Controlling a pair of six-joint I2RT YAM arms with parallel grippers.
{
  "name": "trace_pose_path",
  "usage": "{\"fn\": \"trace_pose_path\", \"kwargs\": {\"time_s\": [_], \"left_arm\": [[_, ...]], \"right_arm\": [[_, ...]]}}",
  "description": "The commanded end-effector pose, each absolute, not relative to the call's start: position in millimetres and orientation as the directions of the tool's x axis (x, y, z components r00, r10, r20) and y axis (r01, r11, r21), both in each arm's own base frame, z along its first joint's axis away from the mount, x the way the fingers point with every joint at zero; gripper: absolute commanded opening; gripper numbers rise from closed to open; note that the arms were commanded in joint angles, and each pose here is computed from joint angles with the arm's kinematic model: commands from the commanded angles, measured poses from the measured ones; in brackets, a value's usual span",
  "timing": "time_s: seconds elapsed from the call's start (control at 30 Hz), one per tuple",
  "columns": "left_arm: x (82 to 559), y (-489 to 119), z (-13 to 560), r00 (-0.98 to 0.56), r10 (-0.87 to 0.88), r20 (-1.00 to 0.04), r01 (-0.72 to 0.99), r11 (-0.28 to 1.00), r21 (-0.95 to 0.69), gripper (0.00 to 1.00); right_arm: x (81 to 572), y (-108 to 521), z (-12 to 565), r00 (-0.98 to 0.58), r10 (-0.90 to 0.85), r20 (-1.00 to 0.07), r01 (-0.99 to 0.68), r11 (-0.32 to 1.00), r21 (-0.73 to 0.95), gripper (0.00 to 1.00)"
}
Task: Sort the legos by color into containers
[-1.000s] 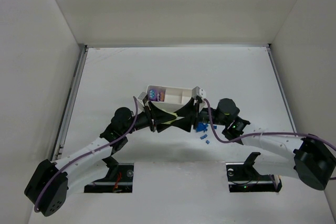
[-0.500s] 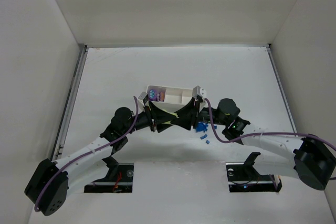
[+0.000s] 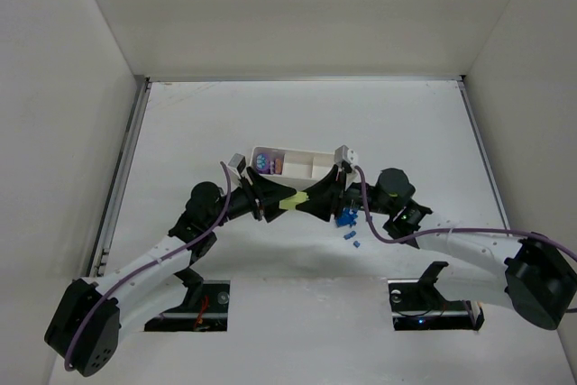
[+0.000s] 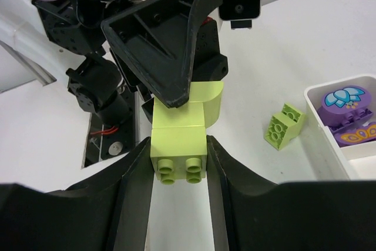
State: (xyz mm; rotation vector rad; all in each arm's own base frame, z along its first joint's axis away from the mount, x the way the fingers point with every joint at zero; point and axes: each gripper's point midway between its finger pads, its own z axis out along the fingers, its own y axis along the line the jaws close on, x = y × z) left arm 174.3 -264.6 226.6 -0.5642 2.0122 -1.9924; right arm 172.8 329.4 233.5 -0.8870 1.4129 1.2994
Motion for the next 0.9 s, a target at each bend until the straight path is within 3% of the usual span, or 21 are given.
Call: {"fn": "trace_pose_path", "kwargs": {"time_s": [0.0,0.3,0.6,0.87], "left_arm": [[172,-262,236,-0.898,-0.438,0.047,-0.035,-0.034,-0.999,0.46],[170,-262,233,-0.904,-0.426,0.038,-0.031,-0.024,-0.999,0.35],[176,-252,233,-0.886,-0.464,-0.024,0.032,-0.011,-0.999,0.12],[211,-208,215,-0.776,-0.628,-0.060,0.059,0.022,-0.998,0.08]], "right_arm": [[175,328,246,-0.207,0.135,-0.969,-0.960,0.160,0.228,0.24],[188,327,238,-0.207,0.122,-0.971,-0.949,0.215,0.229,0.24],[211,317,224,-0.223,0.110,-0.969,-0.918,0.309,0.247,0.25],[222,310,227,-0.222,0.133,-0.966,-0.896,0.364,0.256,0.26]]}}
